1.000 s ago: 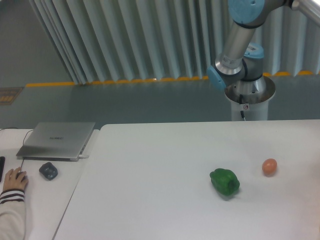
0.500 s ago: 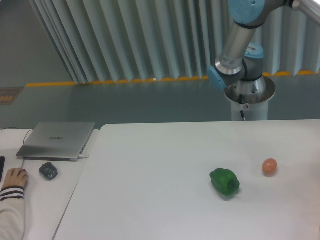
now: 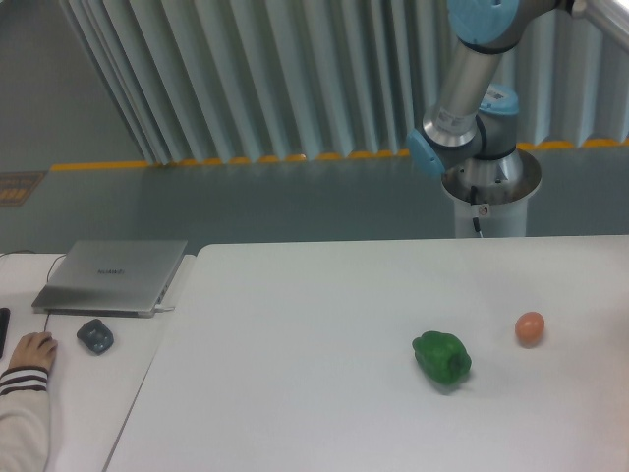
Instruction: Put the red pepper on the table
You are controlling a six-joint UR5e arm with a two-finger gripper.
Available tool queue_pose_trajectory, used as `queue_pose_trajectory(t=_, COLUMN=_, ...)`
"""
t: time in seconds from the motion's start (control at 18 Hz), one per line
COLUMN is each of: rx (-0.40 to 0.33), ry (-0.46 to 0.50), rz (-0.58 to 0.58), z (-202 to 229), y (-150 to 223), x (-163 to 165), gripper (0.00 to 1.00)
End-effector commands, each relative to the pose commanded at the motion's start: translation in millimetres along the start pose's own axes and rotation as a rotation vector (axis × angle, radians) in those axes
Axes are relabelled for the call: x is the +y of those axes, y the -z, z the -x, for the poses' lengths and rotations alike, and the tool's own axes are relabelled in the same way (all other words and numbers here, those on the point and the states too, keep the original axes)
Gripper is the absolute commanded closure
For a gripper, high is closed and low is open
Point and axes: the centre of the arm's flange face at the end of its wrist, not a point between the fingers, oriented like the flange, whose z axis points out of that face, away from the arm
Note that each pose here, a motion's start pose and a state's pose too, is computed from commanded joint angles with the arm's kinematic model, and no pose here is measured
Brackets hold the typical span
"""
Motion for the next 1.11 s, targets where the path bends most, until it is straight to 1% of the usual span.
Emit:
queue_pose_trajectory(t=0.28, rx=-0.009, ry=0.003, rz=0.013, z=1, y=-6, x=0, gripper=0.00)
queue_pose_trajectory(t=0.39, rx=-0.007, ry=-0.002, rz=0.015, z=2, y=-6, x=0, gripper=0.48)
queue_pose_trajectory(t=0.56, rx=-0.008, ry=0.001, rz=0.018, z=2, y=-4, x=0, gripper=0.62)
queue_pose_trajectory(t=0.67, rx=-0.008, ry=0.000, rz=0.016, z=0, y=4, x=2, gripper=0.64)
queue_pose_trajectory(t=0.83, rx=0.018, ry=-0.007, rz=-0.022, z=-3, y=24, x=3, gripper=0.64)
queue_pose_trajectory(t=1.0, rx=0.008, ry=-0.008, rz=-0.018, z=-7, y=38, x=3, gripper=0.64)
queue_pose_trajectory(t=1.11, rx=-0.006, ry=-0.012, rz=-0.056, z=-9, y=50, x=0, gripper=0.63)
